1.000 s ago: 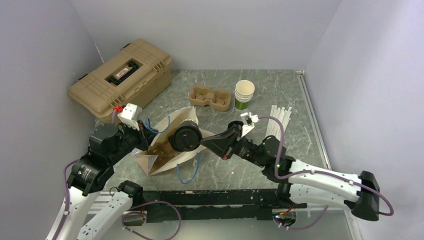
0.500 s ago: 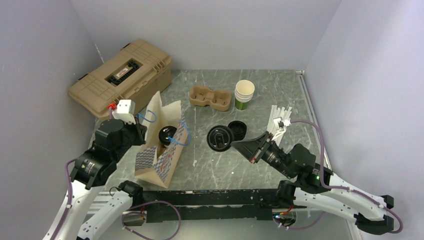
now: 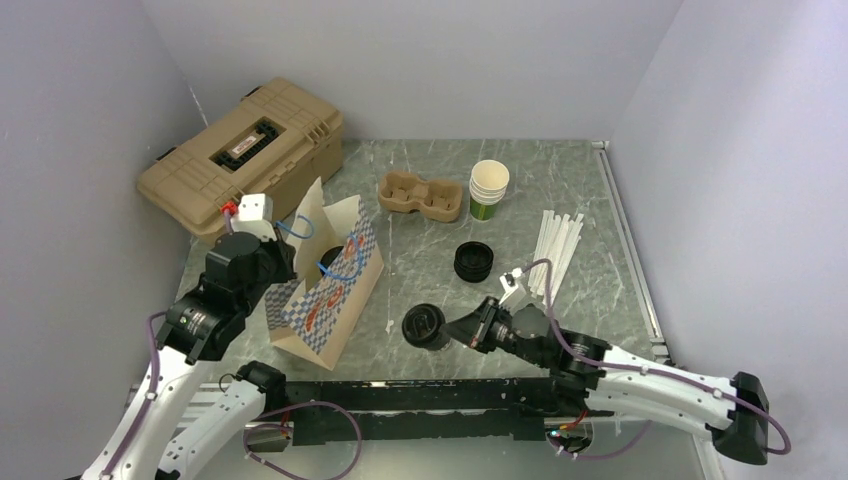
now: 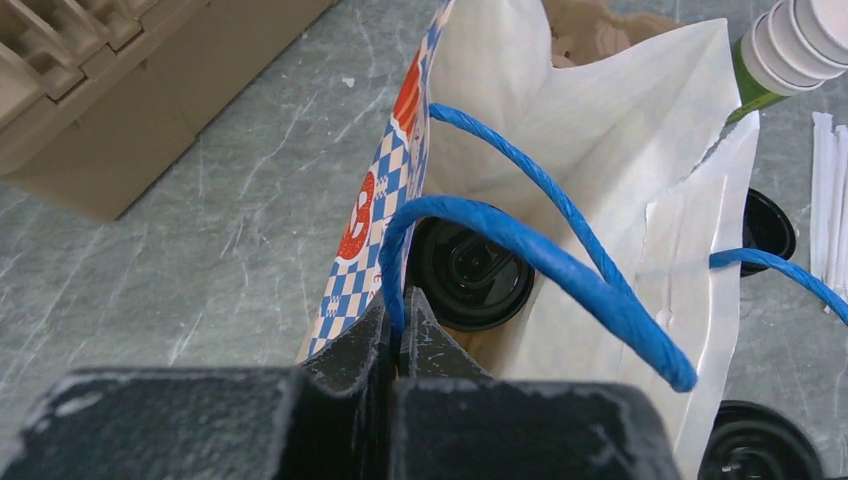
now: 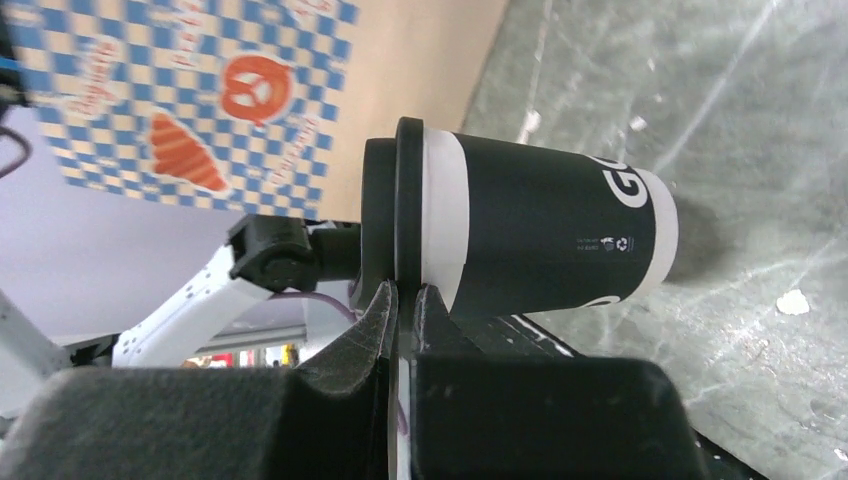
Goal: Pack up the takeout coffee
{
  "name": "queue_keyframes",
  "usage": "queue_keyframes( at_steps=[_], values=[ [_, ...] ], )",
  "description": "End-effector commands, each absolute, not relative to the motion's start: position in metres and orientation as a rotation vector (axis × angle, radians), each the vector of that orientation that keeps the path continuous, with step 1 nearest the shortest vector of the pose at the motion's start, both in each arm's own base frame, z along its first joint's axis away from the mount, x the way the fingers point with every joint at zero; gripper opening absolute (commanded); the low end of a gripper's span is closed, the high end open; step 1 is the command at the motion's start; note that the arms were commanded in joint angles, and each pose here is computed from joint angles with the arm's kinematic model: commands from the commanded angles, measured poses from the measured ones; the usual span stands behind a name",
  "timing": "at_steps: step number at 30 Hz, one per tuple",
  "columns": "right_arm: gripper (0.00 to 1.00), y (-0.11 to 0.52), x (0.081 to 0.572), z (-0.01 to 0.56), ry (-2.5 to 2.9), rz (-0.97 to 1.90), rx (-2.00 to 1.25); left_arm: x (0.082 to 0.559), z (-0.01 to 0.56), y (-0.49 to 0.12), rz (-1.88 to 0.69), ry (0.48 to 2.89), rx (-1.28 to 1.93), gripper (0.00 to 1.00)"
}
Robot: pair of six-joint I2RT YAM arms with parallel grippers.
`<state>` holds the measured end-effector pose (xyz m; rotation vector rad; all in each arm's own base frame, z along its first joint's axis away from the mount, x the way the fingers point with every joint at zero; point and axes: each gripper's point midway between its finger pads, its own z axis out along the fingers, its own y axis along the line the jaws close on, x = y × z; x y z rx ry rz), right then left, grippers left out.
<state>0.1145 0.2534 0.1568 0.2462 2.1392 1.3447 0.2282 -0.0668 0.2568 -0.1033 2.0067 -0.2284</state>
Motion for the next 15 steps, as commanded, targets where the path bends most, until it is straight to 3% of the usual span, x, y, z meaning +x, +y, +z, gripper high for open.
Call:
queue_keyframes(
  at_steps=[1,10,15],
  values=[
    [0.0,0.277,0.113,0.181,2.037,1.622,0.326,0.235,0.269,-0.077,-0.289,1.924,-0.066,0.0],
    [0.0,0.28,0.119,0.159,2.043,1.645,0.372,0.232,0.262,-0.084,-0.339,1.91,-0.033,0.0],
    [0.37,0.271,0.123,0.157,2.035,1.577,0.367,0.23,0.264,-0.083,-0.335,1.903,-0.028,0.0]
  ],
)
